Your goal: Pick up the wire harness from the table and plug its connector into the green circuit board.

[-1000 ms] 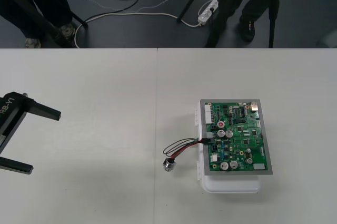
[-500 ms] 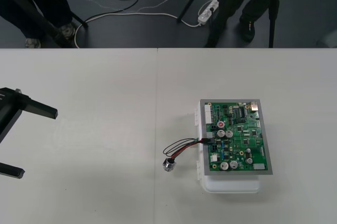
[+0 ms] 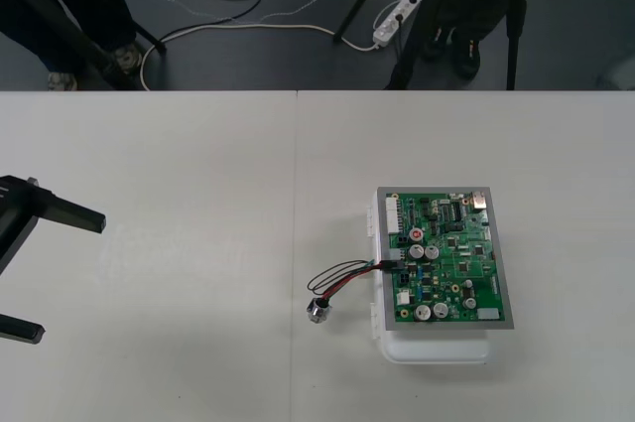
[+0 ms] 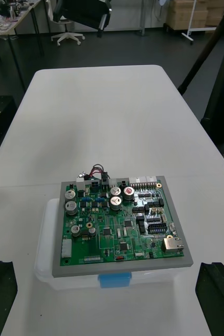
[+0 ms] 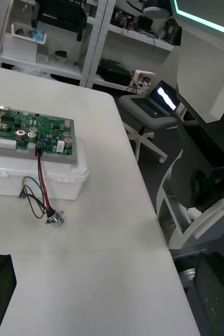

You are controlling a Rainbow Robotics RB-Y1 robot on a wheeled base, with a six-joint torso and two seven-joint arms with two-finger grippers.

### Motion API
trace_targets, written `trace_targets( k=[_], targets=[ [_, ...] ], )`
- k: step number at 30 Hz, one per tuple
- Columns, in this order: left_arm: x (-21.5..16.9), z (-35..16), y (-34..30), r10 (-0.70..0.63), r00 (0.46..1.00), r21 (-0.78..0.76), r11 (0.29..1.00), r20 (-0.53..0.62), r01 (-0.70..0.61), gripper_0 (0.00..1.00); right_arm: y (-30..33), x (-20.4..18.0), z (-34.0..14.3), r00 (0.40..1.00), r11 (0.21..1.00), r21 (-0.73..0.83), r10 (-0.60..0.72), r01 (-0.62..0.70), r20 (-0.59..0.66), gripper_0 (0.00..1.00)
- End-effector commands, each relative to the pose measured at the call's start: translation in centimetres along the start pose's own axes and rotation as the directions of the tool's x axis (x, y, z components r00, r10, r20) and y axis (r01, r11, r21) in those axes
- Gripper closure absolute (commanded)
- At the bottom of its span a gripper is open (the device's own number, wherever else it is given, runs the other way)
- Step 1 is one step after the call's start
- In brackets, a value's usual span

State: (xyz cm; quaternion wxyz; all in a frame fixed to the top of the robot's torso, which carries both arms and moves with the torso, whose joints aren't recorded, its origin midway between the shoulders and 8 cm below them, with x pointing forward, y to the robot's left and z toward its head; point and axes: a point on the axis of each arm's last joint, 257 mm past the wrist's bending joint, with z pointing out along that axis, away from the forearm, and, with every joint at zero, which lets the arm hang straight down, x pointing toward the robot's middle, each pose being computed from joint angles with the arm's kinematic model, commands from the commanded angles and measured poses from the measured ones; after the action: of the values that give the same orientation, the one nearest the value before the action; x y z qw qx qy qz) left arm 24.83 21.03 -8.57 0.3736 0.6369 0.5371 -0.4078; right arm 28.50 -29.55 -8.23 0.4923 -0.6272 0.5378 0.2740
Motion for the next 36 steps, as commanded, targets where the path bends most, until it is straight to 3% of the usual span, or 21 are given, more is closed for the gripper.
trace_targets(
  k=[1,9,36],
  targets=[
    [0.8,-0.9,0.8,-0.052,0.998,-0.047,0.998,-0.038,0.051,0.00,0.5,-1.0,-0.3,0.997,0.996,-0.031,-0.079,0.079,-0.013,0.00],
    [1.7,-1.0,1.1,-0.036,0.998,-0.059,0.998,-0.059,0.033,0.00,1.7,-0.7,0.9,0.999,0.998,-0.066,-0.017,0.019,0.030,0.00],
    [1.7,-1.0,1.1,-0.036,0.998,-0.059,0.998,-0.059,0.033,0.00,1.7,-0.7,0.9,0.999,0.998,-0.066,-0.017,0.019,0.030,0.00]
  ],
)
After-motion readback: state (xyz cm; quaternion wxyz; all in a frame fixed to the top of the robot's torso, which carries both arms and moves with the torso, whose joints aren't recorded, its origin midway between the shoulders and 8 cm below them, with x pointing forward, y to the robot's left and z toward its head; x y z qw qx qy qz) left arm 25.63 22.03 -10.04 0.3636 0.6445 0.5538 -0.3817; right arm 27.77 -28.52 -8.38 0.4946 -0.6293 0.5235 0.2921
